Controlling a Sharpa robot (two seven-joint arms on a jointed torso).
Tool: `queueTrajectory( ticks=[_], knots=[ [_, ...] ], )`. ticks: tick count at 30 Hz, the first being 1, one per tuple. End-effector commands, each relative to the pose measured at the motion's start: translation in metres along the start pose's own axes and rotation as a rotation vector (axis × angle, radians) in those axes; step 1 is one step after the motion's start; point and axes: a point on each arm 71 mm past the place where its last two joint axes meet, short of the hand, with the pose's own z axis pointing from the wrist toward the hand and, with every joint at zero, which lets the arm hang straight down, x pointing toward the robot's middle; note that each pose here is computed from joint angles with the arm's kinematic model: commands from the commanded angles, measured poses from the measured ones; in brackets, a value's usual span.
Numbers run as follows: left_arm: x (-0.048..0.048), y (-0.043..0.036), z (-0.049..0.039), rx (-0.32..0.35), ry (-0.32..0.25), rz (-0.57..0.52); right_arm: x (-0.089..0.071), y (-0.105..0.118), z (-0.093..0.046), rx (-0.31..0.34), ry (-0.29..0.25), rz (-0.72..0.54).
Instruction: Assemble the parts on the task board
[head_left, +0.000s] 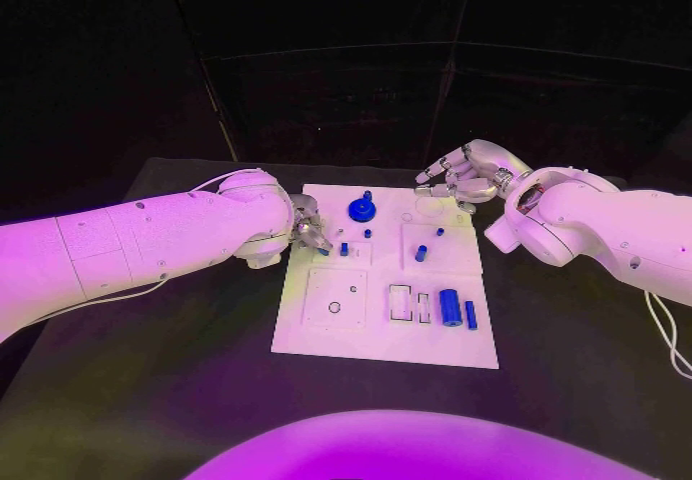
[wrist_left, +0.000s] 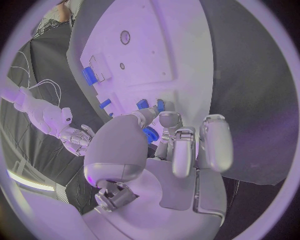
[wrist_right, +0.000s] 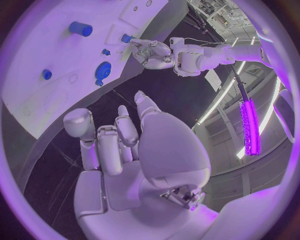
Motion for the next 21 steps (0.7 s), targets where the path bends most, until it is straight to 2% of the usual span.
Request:
queueTrajectory(
  ticks=[1,7,21],
  knots=[
    [0.0049,0.0027,0.0011,-0.023,0.026,0.025,0.0002,0.0018,0.0005,-0.011,0.005,0.002],
    [0.0053,0.0008,0.0022,-0.02,0.032,0.03,0.0004,0.0021,0.0008,-0.012,0.006,0.002],
    [0.0079,-0.0033,0.0078,-0.044,0.092,0.081,0.0009,0.0024,0.0009,-0.011,0.008,0.003]
  ],
)
